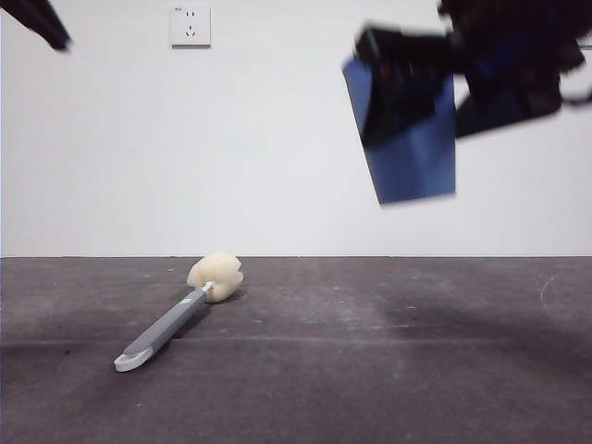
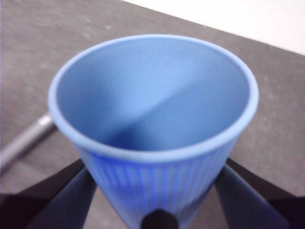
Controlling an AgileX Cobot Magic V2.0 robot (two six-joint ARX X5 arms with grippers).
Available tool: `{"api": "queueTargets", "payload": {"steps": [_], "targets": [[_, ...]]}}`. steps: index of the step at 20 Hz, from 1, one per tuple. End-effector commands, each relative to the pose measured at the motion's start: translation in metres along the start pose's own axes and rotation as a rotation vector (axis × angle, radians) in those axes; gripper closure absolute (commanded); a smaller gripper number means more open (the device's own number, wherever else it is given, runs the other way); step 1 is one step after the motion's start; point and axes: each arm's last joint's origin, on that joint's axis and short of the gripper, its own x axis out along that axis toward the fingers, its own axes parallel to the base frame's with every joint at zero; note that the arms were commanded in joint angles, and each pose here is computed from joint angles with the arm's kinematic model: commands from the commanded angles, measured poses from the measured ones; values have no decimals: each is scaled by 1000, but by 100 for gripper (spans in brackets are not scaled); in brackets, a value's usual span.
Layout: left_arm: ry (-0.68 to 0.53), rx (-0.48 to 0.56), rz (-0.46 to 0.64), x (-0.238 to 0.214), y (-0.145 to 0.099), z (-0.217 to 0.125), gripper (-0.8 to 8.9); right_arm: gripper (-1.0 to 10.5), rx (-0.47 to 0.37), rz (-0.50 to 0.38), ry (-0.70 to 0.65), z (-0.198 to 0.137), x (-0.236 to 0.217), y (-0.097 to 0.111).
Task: Pick up the cup brush,pick up the cup,insert the brush into the cup,clean the cup,put the cup brush back,put the cup back to the fixed position on the table
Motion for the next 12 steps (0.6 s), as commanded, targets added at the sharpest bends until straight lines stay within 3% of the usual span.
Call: {"api": "queueTargets", "payload": {"steps": [1,12], "targets": [[-4,17,-5,-8,3,-5,431,959,1,-19,17,-20,13,-2],[19,17,-23,-9,3,-7,431,959,109,-8,11,-62,87,-12]]}}
